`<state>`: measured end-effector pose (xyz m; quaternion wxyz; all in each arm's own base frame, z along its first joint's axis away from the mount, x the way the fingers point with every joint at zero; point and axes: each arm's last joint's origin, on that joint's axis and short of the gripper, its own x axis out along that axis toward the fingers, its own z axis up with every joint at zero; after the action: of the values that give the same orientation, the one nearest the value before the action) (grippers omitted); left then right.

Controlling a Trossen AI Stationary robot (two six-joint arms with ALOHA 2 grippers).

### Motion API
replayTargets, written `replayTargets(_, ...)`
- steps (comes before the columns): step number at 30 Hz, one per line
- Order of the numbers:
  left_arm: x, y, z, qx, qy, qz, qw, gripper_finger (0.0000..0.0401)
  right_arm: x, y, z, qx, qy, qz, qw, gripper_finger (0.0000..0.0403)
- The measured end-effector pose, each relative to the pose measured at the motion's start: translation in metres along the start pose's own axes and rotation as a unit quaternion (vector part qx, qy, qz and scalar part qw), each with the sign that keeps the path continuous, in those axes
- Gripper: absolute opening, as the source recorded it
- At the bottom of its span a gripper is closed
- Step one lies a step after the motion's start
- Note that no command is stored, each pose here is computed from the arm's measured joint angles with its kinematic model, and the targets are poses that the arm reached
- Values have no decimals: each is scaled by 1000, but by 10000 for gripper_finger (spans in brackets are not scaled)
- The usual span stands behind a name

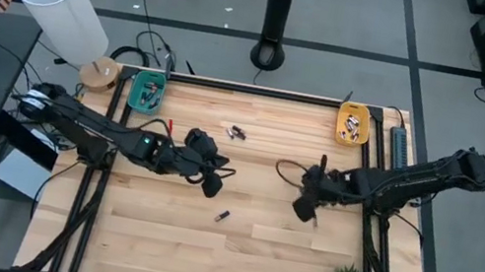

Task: Sort batteries
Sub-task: Put the black battery into the blue bin

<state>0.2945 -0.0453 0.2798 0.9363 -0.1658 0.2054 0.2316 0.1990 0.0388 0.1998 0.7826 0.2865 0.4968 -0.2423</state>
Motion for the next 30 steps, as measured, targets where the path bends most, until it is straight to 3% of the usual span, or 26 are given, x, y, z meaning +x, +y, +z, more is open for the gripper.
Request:
replayTargets(3,6,-3,7,-48,-30,-22,998,26,-14,15,21,-38,-60,48,996,42)
replayTargets(8,4,-6,35,-120,-136,-72,981,65,-44,35,50,-70,-169,93,979,42)
replayTargets(14,2,-3,53,-124,-205,-92,967,133,-74,54,78,-90,-285,163,940,43)
replayTargets(20,-2,0,71,-69,-267,-150,950,163,-90,62,94,-82,-372,218,898,43)
replayTargets(30,14,15,80,-107,-270,-187,938,163,-94,57,106,-86,-411,218,881,43)
